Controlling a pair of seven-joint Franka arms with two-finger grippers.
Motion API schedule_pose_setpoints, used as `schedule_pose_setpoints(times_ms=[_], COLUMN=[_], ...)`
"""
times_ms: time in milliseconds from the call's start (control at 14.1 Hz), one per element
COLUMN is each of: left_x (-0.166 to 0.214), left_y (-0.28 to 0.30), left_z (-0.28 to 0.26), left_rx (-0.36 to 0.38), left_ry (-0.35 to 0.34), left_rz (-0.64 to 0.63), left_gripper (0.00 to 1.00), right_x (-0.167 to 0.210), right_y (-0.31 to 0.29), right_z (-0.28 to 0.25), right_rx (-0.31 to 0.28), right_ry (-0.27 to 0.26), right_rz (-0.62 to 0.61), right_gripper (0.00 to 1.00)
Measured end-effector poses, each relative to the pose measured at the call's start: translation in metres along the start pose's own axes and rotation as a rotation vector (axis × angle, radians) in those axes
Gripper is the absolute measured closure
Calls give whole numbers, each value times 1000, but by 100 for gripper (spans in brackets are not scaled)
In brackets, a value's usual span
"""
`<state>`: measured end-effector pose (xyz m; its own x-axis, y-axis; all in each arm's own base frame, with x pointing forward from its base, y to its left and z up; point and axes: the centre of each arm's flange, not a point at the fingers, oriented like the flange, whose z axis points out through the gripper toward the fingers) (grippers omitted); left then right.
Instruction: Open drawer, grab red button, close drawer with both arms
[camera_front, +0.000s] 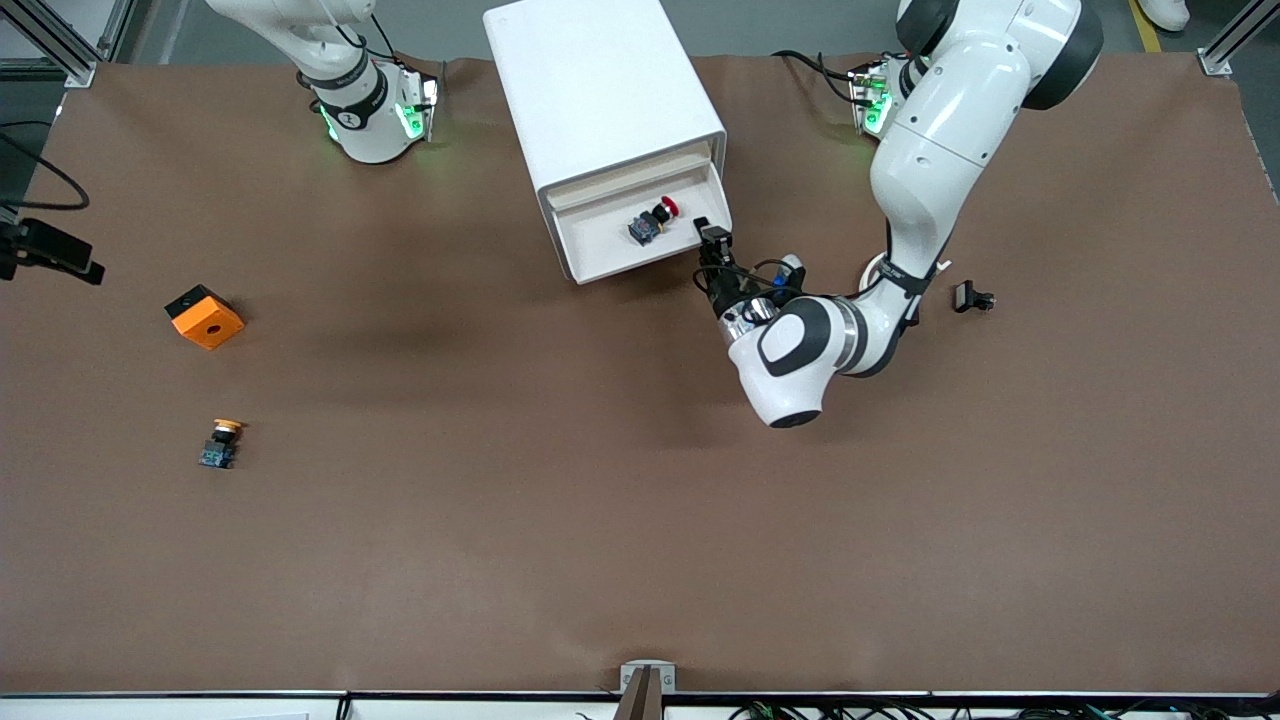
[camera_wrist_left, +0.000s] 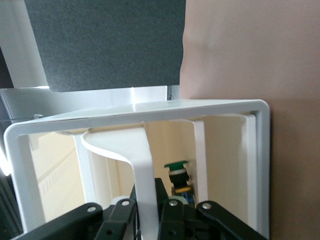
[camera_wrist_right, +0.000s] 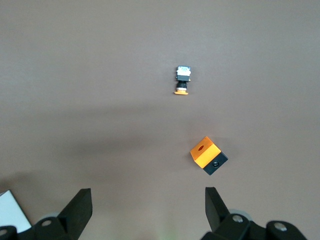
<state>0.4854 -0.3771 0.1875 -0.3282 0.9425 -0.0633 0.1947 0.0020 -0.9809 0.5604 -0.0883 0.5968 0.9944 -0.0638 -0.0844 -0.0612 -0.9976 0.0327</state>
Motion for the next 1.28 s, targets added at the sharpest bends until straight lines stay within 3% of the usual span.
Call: schedule_pose_setpoints(times_ms=[426,710,994,1278], left_x=[14,12,10,27], left_y=[1,-2,-13,-24], left_z=[-27,-31,-59,-101], left_rx=[-14,-24,-91,-202], left_ry=[-50,-53,-68,-16], left_rz=[21,71,273,570], left_gripper=[82,42,1,0], right_x=[27,30,13,-27], right_y=[-2,-53,-192,-319], right_z=[38,34,29,28], right_rx=[-19,-11,18,34], right_ry=[-38,-31,-40,-17], right_rz=[15,187,363,497], right_gripper=[0,0,0,0])
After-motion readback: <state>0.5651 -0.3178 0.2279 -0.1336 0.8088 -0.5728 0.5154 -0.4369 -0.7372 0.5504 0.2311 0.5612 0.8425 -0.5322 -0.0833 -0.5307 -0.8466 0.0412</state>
